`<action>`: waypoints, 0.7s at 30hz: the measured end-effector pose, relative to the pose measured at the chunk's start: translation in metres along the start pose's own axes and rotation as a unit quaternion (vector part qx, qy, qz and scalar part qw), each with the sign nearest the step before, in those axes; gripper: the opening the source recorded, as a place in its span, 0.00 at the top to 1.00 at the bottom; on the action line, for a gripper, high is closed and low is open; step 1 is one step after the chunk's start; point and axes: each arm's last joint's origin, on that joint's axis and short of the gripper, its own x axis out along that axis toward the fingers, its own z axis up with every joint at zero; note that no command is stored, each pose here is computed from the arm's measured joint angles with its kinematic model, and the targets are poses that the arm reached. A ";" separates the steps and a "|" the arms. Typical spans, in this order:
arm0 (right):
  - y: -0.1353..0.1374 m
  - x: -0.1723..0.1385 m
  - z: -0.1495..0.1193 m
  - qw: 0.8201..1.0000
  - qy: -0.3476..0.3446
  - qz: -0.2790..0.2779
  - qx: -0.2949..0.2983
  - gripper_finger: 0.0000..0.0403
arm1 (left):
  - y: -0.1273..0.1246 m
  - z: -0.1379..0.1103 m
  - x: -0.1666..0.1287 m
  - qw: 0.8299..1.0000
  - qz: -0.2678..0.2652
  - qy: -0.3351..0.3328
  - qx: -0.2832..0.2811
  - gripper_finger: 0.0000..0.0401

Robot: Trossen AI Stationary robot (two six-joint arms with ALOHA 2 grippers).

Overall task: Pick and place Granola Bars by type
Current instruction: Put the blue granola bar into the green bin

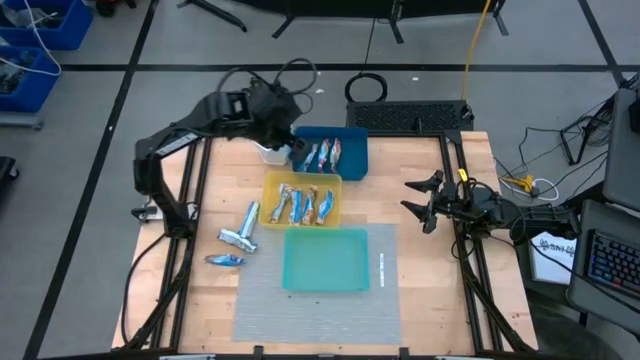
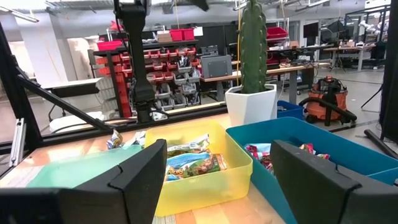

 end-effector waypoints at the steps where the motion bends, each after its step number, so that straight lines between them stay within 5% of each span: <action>1: 0.000 0.000 0.000 1.000 0.000 0.000 0.000 0.31 | 0.000 -0.003 -0.006 1.000 0.001 0.004 -0.002 0.19; 21: 0.000 0.000 0.000 1.000 0.000 0.000 0.000 0.31 | 0.018 -0.072 -0.070 0.998 0.009 0.054 0.035 0.19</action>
